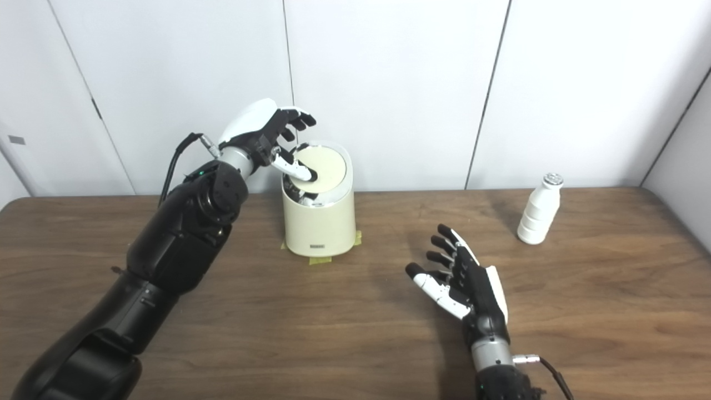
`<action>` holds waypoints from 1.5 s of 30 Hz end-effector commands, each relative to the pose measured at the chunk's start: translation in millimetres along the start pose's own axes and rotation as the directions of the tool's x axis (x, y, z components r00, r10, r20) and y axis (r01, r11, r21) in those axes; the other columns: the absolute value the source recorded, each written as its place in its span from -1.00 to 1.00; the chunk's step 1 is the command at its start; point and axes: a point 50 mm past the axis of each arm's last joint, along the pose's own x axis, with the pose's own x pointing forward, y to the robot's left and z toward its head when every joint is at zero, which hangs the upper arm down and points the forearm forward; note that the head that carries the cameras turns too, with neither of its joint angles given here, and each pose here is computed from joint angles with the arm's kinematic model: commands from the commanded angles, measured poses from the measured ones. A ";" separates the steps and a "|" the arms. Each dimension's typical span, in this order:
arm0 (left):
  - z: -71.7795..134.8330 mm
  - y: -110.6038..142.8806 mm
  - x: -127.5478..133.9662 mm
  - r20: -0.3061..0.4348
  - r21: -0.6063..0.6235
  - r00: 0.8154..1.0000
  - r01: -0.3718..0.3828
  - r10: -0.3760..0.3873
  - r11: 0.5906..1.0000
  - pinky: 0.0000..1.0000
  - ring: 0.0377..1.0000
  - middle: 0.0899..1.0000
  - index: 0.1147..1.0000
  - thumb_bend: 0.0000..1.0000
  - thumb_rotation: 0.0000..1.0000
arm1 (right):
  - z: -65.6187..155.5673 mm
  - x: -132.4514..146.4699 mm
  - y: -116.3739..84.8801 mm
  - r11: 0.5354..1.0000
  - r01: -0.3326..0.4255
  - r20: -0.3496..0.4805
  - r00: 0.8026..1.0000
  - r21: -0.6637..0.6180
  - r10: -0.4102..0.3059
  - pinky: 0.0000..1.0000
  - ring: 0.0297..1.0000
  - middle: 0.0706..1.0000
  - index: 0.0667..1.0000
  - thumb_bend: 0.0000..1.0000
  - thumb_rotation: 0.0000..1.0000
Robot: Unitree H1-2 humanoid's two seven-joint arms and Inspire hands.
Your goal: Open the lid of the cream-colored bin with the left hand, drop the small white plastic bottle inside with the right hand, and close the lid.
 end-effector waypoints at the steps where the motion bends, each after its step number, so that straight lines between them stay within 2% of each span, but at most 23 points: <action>1: 19.7 28.9 4.7 0.060 0.035 0.994 -0.097 0.094 0.995 0.12 0.42 0.59 0.59 0.55 -1.00 | 21.6 8.2 1.6 1.000 0.001 0.093 0.996 0.010 -0.002 0.28 0.57 0.68 0.73 0.16 -0.26; 7: 19.8 26.6 7.7 0.062 0.033 0.994 -0.093 0.090 0.995 0.14 0.43 0.58 0.59 0.60 -1.00 | 20.6 8.6 1.6 1.000 0.001 0.091 0.996 0.006 -0.002 0.27 0.56 0.68 0.73 0.17 -0.25; 13: 16.6 22.8 11.6 0.068 0.054 0.993 -0.100 0.096 0.994 0.07 0.34 0.55 0.57 0.64 -1.00 | 19.5 9.7 4.1 1.000 -0.004 0.091 0.996 0.011 0.003 0.27 0.56 0.68 0.74 0.17 -0.26; 18: 12.4 20.6 16.9 0.074 0.113 0.992 -0.114 0.106 0.987 0.20 0.46 0.54 0.57 0.70 -1.00 | 20.7 10.7 7.5 1.000 0.004 0.089 0.996 0.014 -0.005 0.26 0.54 0.67 0.73 0.18 -0.25; 27: 13.3 20.1 22.5 0.103 0.202 0.988 -0.130 0.111 0.971 0.24 0.49 0.54 0.58 0.77 -1.00 | 27.1 11.7 13.4 0.999 0.008 0.100 0.995 0.040 -0.012 0.27 0.56 0.67 0.74 0.22 -0.25; 34: 20.9 19.2 24.0 0.141 0.307 0.987 -0.120 0.080 0.944 0.19 0.42 0.55 0.63 0.80 -1.00 | 33.1 12.4 18.0 0.999 0.011 0.113 0.993 0.046 -0.016 0.29 0.57 0.67 0.73 0.20 -0.31; 39: 25.9 19.1 24.1 0.162 0.384 0.985 -0.111 0.052 0.916 0.34 0.54 0.61 0.66 0.84 -1.00 | 37.3 13.6 22.1 0.999 0.011 0.123 0.992 0.043 -0.017 0.28 0.58 0.66 0.74 0.20 -0.37; 45: 33.2 16.0 22.8 0.165 0.445 0.986 -0.075 0.000 0.892 0.42 0.59 0.65 0.71 0.82 -1.00 | 38.8 16.0 22.3 0.998 0.020 0.129 0.991 0.057 -0.027 0.28 0.58 0.66 0.73 0.20 -0.43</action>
